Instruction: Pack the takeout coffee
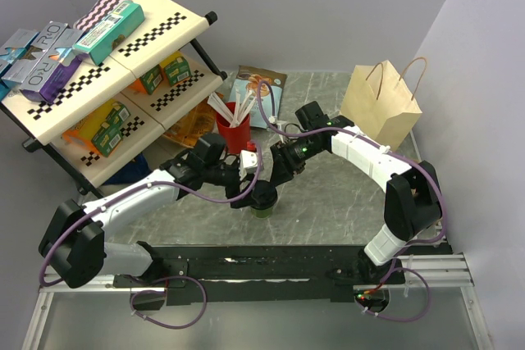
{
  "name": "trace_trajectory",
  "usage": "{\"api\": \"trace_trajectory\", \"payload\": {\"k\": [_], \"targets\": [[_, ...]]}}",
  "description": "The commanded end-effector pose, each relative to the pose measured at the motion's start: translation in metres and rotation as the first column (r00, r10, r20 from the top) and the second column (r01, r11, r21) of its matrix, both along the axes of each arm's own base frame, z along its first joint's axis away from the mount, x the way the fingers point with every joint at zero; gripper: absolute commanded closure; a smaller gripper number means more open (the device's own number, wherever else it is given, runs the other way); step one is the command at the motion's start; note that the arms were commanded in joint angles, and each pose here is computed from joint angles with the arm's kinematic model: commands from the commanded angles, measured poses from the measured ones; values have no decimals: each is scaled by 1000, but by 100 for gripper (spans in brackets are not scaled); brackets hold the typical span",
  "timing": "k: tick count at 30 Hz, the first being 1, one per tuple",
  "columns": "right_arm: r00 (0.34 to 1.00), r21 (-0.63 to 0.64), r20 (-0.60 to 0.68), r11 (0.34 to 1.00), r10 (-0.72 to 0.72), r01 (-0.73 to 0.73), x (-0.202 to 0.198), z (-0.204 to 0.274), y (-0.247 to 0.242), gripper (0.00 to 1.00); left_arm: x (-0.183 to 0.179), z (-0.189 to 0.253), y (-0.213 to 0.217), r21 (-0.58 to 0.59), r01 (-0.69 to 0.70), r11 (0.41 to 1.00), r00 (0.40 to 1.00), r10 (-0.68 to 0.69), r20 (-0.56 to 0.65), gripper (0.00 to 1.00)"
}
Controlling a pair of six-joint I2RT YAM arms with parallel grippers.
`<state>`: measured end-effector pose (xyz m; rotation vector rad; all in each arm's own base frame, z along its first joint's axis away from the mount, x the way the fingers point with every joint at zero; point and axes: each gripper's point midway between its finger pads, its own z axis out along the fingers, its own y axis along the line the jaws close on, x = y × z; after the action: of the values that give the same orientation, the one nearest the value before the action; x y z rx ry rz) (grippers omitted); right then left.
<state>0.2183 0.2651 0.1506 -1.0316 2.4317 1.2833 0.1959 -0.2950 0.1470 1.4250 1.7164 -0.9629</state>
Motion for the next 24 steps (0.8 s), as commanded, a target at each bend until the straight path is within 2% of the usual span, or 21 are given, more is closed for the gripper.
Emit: {"api": "trace_trajectory", "payload": {"k": [1, 24], "targets": [[999, 50, 24, 998, 22, -23, -3, 15, 4, 41, 6, 33, -11, -72, 23, 997, 998, -19, 58, 23], [1000, 47, 18, 999, 25, -25, -5, 13, 4, 41, -7, 18, -4, -36, 62, 997, 998, -61, 23, 21]]}}
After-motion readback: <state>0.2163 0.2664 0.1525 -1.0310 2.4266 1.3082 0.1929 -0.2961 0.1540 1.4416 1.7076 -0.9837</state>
